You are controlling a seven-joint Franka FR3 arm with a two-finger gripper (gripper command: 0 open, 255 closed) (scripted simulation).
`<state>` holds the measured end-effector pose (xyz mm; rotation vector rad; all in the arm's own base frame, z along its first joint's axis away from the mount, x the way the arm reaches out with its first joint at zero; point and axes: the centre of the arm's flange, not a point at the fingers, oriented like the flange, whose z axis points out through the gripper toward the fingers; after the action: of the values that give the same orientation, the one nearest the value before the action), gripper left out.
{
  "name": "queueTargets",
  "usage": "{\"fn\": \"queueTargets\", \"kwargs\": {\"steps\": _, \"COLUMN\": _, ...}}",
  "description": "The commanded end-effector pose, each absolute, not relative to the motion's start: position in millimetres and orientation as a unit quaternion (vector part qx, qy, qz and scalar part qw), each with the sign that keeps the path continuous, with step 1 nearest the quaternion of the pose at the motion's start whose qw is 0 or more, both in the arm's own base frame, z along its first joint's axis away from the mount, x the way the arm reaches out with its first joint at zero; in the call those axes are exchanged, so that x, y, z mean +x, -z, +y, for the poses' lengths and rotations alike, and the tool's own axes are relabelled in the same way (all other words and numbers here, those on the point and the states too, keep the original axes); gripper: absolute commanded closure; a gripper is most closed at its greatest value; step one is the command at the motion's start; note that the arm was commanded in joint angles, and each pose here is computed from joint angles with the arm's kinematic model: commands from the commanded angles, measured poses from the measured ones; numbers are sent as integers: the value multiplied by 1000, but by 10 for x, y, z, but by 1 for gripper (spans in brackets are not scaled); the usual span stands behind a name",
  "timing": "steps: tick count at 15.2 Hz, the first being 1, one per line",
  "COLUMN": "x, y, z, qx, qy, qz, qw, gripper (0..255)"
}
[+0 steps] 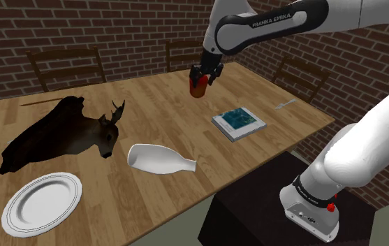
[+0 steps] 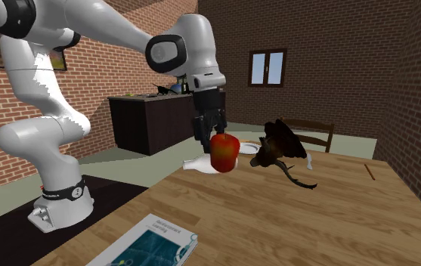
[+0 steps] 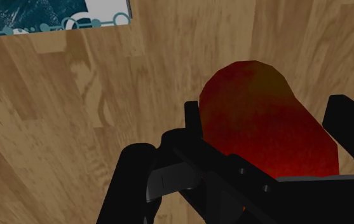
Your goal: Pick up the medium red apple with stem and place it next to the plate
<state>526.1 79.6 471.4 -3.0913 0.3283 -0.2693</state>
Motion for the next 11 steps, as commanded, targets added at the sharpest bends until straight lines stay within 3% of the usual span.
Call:
{"fn": "queueTargets", "kwargs": {"steps": 1, "x": 5212, "y": -4730, "z": 1031, "qx": -991, "qy": 86, "qz": 105, "qw": 11, "gripper": 255}}
{"fn": "queueTargets", "kwargs": {"steps": 11, "x": 4967, "y": -4735, "z": 2328, "qx": -991, "qy": 86, "qz": 105, "qw": 11, "gripper": 255}}
